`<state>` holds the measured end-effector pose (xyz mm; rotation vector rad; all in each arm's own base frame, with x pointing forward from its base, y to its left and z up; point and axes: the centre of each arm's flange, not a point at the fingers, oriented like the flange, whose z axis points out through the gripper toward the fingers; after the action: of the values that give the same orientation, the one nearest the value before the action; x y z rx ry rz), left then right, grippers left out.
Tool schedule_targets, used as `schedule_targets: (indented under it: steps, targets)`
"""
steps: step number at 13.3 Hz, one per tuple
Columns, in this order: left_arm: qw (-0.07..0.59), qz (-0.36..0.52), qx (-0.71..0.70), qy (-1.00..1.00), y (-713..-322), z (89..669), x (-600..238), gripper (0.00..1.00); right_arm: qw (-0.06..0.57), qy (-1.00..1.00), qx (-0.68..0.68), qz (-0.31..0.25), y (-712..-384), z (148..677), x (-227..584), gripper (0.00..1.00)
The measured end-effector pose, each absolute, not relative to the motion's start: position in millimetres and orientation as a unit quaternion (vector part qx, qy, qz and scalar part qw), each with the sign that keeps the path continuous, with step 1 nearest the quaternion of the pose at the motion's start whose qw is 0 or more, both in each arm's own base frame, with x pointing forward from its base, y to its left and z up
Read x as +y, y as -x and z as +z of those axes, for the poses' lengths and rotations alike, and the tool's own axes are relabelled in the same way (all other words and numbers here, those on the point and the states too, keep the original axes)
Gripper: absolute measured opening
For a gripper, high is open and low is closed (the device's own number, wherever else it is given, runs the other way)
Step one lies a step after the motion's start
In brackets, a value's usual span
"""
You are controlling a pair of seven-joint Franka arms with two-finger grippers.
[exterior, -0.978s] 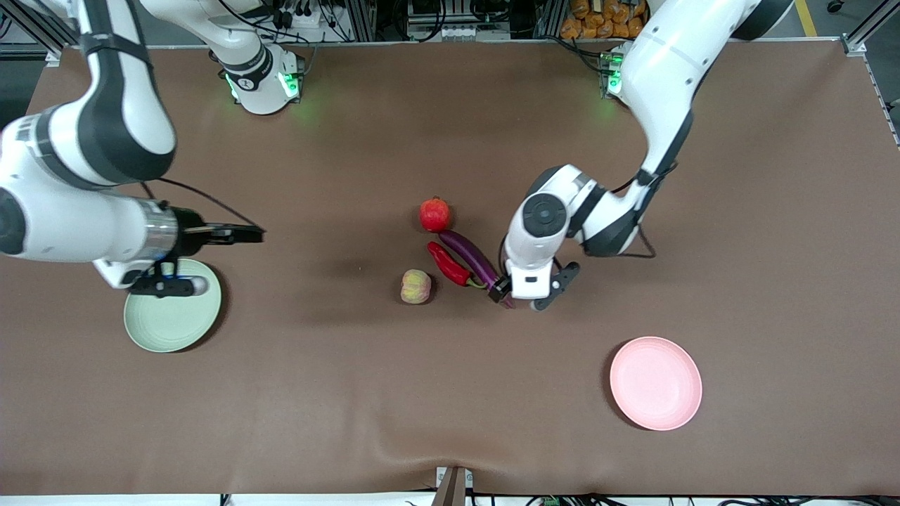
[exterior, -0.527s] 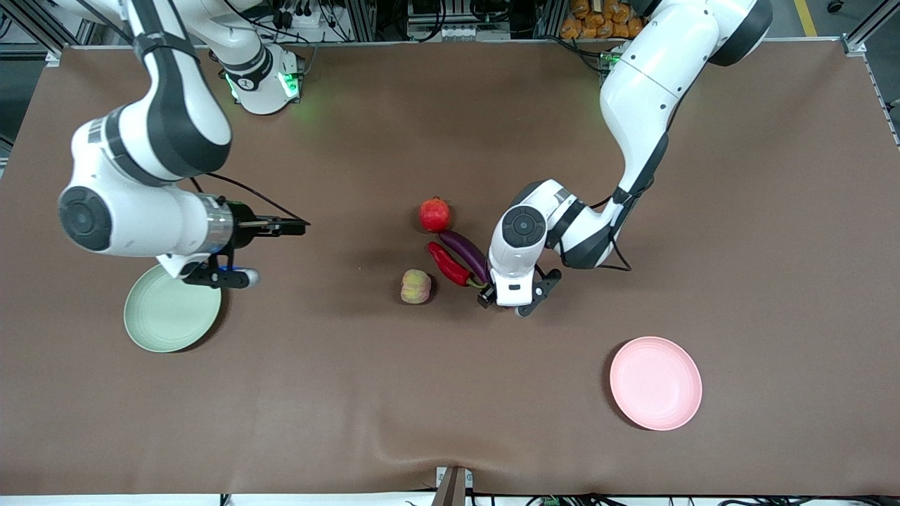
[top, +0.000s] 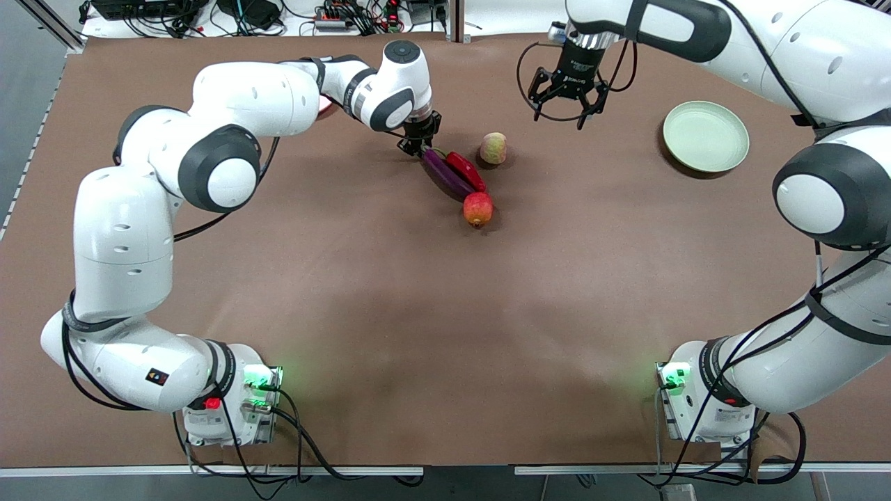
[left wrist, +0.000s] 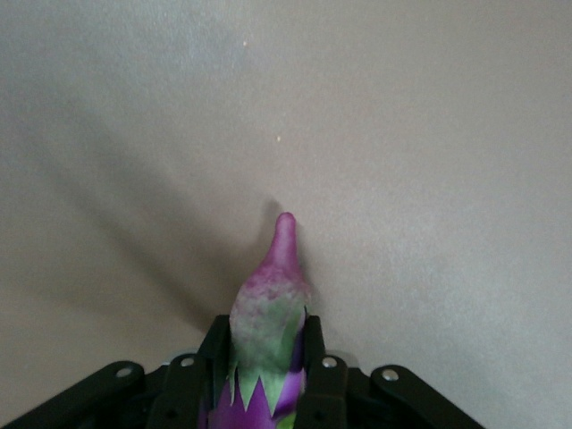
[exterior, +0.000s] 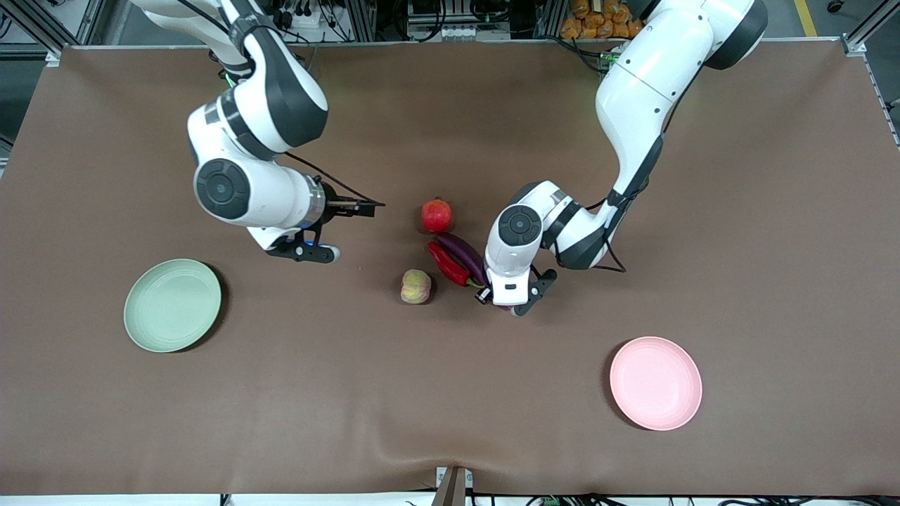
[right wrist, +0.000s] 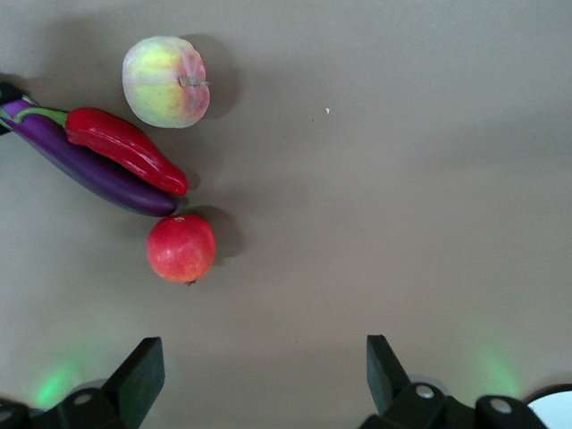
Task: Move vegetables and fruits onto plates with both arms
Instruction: 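Carry the eggplant to the pink plate while the right gripper grasps the apple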
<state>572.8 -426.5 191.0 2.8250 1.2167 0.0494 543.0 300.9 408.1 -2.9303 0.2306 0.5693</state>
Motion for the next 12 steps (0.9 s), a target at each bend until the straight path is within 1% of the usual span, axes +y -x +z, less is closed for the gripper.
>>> schedule_targets:
  steps: [2,4,6,7,9,12]
  targets:
    - [0.016,0.03,0.371,-0.928,-593.3,212.0,-400.9,0.37,0.075,0.978,0.08,0.176,-536.8,396.8,314.4,1.0]
    - [-0.013,0.03,0.329,-0.944,-622.8,266.2,-346.7,0.37,0.076,0.981,0.083,0.156,-522.2,385.2,344.0,1.0]
    - [-0.023,0.026,0.289,-0.957,-641.9,322.5,-293.0,0.33,0.077,0.984,0.068,0.143,-504.3,376.9,375.5,1.0]
    - [-0.024,0.025,0.268,-0.963,-648.7,340.5,-269.4,0.33,0.078,0.985,0.061,0.138,-497.4,371.5,388.3,1.0]
    - [-0.025,0.024,0.228,-0.973,-664.7,351.5,-220.6,0.33,0.077,0.987,0.05,0.131,-488.4,355.1,409.1,1.0]
    - [-0.021,0.016,0.189,-0.982,-691.6,324.3,-130.2,0.33,0.071,0.989,0.039,0.125,-473.8,323.4,437.4,1.0]
